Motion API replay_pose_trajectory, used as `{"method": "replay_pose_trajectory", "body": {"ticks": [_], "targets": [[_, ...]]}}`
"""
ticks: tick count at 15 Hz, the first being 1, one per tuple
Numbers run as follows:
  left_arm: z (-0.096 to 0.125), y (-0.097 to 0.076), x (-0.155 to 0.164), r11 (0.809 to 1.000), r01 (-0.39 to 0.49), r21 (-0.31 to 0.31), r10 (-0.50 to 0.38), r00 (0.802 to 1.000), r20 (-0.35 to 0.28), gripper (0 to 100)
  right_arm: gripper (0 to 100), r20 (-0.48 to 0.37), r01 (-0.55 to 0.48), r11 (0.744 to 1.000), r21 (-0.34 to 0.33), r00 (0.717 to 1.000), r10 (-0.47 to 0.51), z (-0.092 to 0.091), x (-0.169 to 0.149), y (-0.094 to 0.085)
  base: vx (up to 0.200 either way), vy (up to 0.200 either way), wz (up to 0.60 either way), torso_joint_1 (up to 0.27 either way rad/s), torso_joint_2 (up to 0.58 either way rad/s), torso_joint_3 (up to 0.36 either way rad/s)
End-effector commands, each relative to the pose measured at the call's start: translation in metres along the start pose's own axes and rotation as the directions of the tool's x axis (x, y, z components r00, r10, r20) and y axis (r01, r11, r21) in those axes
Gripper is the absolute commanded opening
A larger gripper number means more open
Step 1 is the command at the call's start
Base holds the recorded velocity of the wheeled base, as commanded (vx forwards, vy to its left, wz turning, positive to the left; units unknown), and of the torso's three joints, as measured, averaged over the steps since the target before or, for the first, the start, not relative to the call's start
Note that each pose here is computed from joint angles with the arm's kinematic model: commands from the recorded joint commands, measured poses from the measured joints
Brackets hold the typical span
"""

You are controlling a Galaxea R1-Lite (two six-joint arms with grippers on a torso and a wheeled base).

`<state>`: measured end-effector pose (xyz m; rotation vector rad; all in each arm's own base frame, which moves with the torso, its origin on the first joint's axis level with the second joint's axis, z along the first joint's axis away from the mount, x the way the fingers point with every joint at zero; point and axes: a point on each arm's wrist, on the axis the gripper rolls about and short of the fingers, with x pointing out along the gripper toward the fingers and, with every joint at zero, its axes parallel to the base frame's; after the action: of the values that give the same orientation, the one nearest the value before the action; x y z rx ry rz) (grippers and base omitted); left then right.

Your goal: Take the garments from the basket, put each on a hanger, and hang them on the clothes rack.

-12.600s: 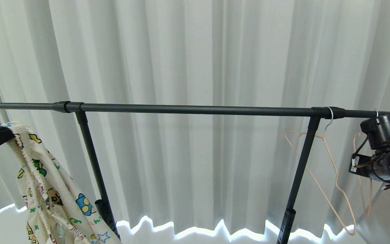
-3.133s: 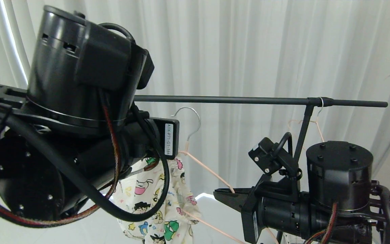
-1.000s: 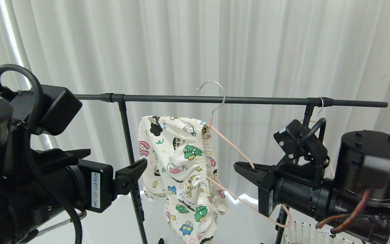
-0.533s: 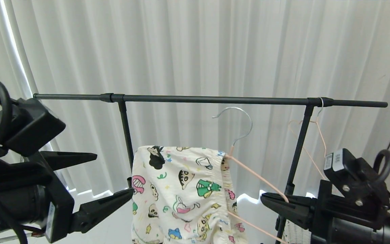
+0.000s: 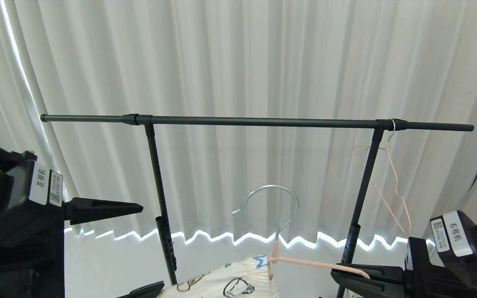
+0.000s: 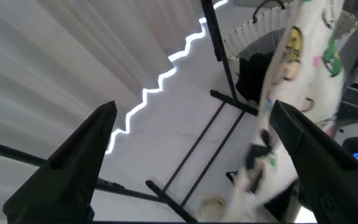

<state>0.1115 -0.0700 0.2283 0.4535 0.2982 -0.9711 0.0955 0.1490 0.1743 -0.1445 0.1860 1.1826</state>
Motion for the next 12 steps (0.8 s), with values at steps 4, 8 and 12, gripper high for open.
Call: {"method": "replay_pose_trajectory", "body": {"ticks": [4,8,12], "targets": [[0.003,-0.012,0.001,0.995,0.09,0.037,-0.091,0.995,0.031,100,0,-0.007,0.003,1.0,0.012,1.0,-0.002,-0.001,0.001,0.001,0.0,0.0,0.0,0.0,0.0,0.0],[0.005,-0.014,-0.014,0.999,0.049,0.004,-0.049,0.996,0.075,100,0,-0.003,0.021,0.999,0.03,1.0,-0.021,-0.002,-0.001,-0.002,0.0,0.0,0.0,0.0,0.0,0.0],[-0.001,-0.021,-0.016,0.992,0.124,0.015,-0.125,0.987,0.099,100,0,0.015,0.036,0.999,0.028,0.999,-0.037,0.002,-0.002,-0.005,0.0,0.0,0.0,0.0,0.0,0.0]]}}
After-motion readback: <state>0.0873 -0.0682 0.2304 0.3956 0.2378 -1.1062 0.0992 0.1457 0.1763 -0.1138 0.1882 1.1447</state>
